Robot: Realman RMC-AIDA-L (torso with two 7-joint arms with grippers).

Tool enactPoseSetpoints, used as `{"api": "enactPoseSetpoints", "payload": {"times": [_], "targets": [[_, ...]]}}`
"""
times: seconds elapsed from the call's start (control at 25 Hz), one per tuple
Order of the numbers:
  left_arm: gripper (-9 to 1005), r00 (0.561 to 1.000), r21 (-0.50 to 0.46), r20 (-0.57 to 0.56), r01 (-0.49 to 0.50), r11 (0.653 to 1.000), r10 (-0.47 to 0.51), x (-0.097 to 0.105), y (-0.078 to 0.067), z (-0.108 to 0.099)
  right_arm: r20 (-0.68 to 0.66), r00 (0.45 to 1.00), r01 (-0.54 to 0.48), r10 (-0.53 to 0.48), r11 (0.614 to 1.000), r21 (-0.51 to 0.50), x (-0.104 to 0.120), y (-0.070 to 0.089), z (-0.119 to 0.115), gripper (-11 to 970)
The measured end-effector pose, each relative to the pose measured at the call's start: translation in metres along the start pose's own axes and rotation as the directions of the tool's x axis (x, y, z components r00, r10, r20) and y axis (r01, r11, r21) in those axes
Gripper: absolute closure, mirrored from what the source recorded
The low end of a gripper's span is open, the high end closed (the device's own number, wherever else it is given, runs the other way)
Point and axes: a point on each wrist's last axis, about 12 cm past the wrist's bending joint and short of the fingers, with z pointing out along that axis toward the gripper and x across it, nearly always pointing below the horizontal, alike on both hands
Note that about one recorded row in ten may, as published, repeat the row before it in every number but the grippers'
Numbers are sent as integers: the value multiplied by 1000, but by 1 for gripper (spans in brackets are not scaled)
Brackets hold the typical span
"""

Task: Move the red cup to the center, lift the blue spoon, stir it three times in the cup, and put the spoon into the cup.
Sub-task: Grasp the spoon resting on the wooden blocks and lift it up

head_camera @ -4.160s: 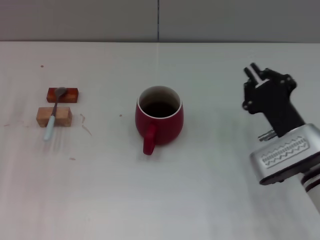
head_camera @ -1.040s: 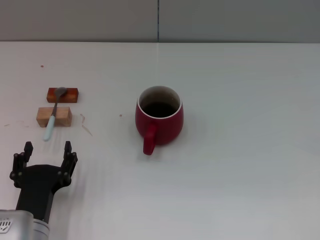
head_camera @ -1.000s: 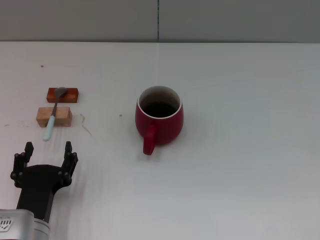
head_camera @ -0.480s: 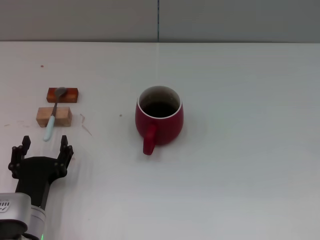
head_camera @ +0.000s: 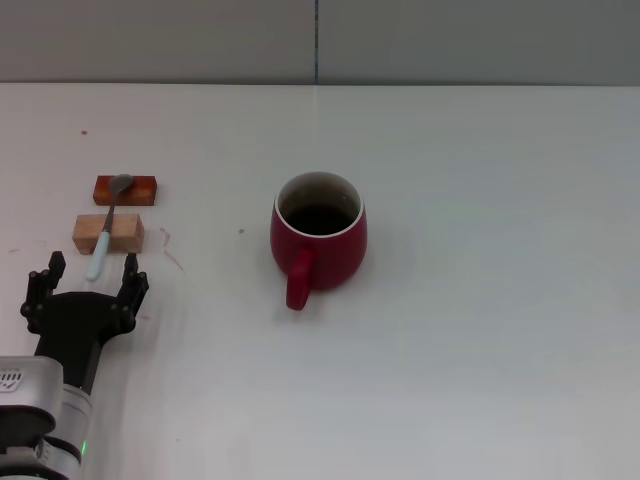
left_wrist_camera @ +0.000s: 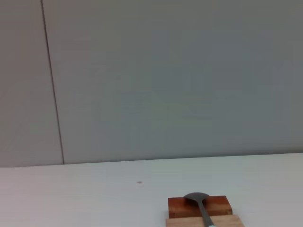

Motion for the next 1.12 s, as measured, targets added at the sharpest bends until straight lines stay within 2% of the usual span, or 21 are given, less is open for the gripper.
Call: {"api": "enactPoseSetpoints", "payload": {"times": [0.6, 1.12], "targets": [[211, 1000, 25, -2, -19, 1000, 19, -3, 3, 18, 14, 1000, 3, -3, 1000, 1, 0, 0, -7, 417], [212, 1000, 26, -6, -12, 1000, 12, -2, 4, 20, 18, 1000, 3, -3, 1000, 0, -1, 0, -5, 417]]}}
